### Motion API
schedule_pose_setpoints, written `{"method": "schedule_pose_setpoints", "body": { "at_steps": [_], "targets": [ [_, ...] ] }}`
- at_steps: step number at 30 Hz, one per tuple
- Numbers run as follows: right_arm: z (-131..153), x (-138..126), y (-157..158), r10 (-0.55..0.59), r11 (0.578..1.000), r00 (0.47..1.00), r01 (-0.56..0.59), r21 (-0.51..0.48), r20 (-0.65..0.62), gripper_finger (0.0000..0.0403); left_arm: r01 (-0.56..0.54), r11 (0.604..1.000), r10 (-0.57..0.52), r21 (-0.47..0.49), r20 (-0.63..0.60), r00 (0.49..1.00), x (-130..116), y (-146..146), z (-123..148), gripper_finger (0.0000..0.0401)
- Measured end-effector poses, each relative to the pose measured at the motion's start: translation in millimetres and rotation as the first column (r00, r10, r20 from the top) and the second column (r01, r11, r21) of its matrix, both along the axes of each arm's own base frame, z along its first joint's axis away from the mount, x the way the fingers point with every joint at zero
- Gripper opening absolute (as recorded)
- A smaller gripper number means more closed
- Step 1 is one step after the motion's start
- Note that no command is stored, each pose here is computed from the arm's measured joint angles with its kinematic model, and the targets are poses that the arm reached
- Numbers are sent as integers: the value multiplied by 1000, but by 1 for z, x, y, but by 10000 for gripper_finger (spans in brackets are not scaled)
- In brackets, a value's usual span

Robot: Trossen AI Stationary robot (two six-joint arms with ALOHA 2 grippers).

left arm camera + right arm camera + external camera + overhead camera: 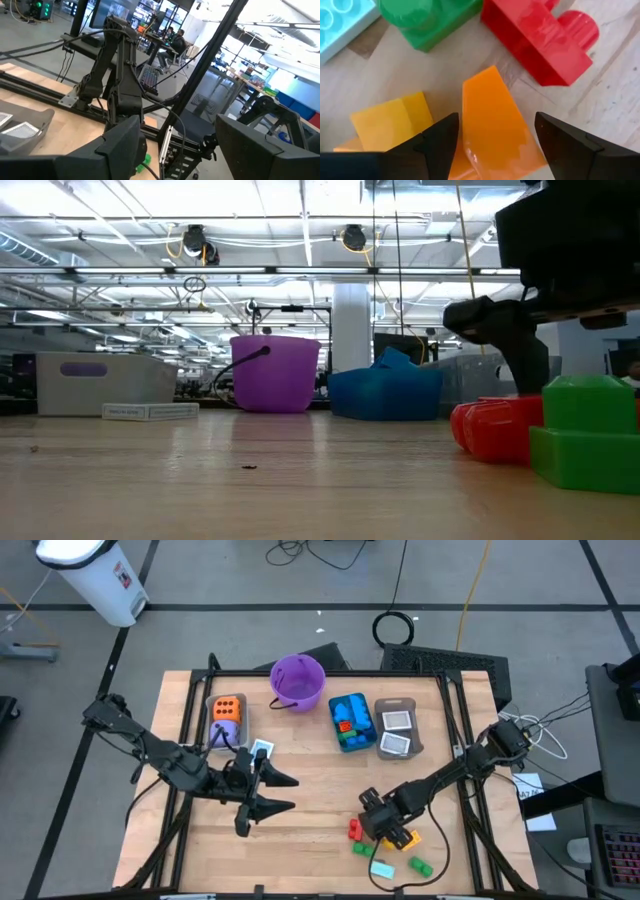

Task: Pick & Place Toys
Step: Put the orange game piece into the blue bin

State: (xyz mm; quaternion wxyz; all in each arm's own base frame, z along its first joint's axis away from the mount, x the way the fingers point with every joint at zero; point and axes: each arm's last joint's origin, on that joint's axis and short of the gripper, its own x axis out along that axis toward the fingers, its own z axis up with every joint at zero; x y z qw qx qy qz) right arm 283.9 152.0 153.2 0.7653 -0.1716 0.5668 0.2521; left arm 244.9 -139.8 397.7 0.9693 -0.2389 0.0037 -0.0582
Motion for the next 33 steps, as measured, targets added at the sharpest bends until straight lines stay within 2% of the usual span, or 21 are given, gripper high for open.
{"method": "schedule_pose_setpoints", "body": {
  "at_steps": [13, 24, 33],
  "targets": [
    [0, 2, -9, -33, 999, 999, 32, -13, -19, 161, 0, 1000, 0, -7, -3, 1000, 0, 0, 0, 266],
    [0, 3, -10, -38, 999, 999, 38, -16, -15, 168, 0, 1000, 0, -5, -3, 1000, 0, 0, 0, 266],
    [11, 6, -19, -186, 982, 982, 186, 30, -3, 161, -14, 1000, 14, -3, -3, 1000, 2, 4, 0, 266]
  ]
}}
